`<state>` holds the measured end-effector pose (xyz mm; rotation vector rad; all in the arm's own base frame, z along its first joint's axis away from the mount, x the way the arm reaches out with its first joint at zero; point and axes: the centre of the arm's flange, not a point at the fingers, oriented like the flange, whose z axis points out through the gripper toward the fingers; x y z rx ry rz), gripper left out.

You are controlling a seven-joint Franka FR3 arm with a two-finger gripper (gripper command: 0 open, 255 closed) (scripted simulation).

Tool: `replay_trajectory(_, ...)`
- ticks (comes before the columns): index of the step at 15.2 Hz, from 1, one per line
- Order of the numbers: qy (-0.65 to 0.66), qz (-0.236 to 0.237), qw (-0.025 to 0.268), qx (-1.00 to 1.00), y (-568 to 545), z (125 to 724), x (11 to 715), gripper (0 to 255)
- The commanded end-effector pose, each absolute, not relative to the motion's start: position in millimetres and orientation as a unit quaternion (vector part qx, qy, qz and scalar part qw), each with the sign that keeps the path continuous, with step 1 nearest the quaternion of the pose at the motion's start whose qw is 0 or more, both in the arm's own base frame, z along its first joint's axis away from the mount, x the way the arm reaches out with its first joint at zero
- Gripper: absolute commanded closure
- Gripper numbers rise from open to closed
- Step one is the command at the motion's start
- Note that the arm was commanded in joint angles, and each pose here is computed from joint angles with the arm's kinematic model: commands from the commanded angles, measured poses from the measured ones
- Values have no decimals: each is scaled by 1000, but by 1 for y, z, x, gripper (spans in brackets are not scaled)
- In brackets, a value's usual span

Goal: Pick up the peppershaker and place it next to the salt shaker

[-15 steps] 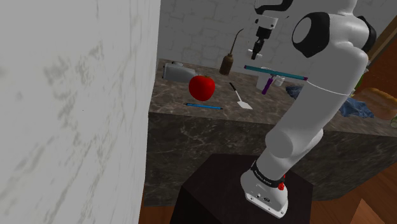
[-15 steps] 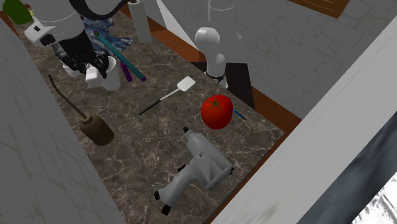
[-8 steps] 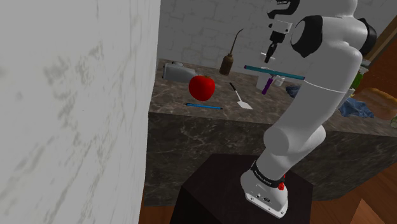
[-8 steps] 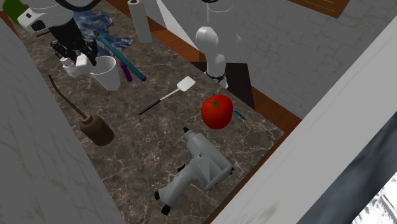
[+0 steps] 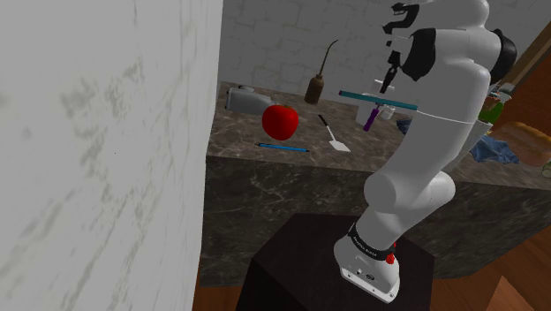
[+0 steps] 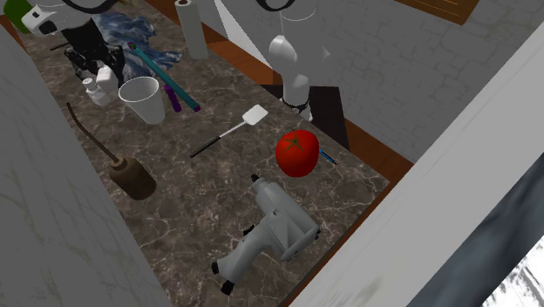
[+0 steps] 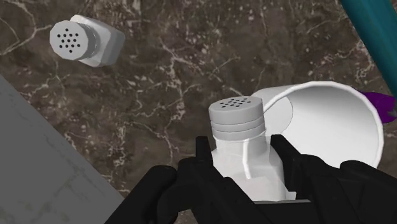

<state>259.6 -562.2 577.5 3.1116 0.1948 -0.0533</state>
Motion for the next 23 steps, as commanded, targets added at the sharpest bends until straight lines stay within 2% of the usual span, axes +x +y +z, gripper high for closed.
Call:
replay_trajectory(1, 63, -17, 12, 998, -562, 567, 258, 255)
replay_trajectory(23, 63, -17, 12, 998, -562, 451, 258, 255)
